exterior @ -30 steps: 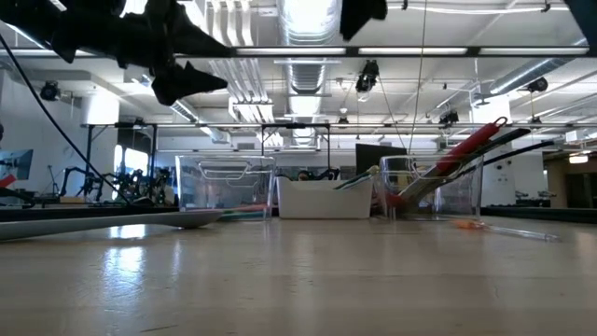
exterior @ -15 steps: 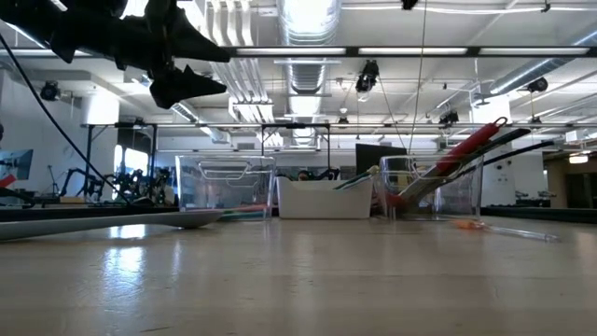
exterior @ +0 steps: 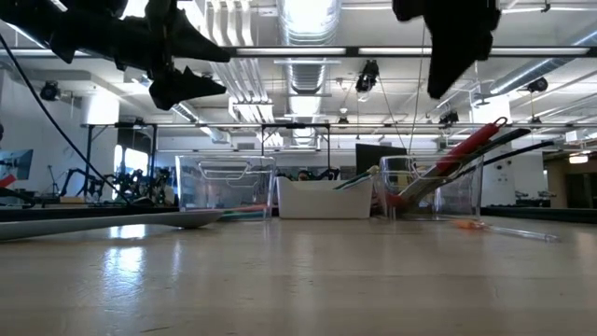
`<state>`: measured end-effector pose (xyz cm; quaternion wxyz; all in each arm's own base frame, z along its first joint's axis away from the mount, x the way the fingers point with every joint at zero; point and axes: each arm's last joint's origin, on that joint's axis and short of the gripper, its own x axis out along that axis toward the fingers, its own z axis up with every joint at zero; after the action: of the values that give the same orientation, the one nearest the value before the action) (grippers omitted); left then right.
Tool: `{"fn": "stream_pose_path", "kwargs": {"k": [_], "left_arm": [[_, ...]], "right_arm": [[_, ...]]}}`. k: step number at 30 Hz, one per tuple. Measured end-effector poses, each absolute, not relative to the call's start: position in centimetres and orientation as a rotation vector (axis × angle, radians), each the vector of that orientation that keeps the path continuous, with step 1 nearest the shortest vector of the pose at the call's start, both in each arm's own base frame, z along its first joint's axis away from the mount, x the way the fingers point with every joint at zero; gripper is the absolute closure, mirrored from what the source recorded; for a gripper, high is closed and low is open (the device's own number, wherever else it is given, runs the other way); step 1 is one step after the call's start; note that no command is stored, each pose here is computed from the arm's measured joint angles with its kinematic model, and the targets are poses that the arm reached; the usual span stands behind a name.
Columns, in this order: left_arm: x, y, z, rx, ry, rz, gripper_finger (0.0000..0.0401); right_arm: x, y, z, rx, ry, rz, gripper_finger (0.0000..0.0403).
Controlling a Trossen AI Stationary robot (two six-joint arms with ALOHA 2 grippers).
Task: Pick & Place Kitchen Items
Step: Put the transparent spatula into the left transparent bin
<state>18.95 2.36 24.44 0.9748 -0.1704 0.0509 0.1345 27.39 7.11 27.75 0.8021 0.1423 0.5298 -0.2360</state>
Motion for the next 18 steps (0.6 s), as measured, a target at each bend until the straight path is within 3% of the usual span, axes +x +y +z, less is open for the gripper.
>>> {"fn": "stream_pose_path", "kwargs": {"k": [13,18], "left_arm": [[19.0,2.4,24.6,-0.344,0.098,0.271,0.0066],[19.0,2.4,24.6,-0.343,0.098,0.271,0.0066]], "right_arm": [[25.7,0.7,20.9,0.47,1.29,-0.624,0.0306],[25.4,-1.0,19.7,0.525,1.307,-0.601,0.0285]]}}
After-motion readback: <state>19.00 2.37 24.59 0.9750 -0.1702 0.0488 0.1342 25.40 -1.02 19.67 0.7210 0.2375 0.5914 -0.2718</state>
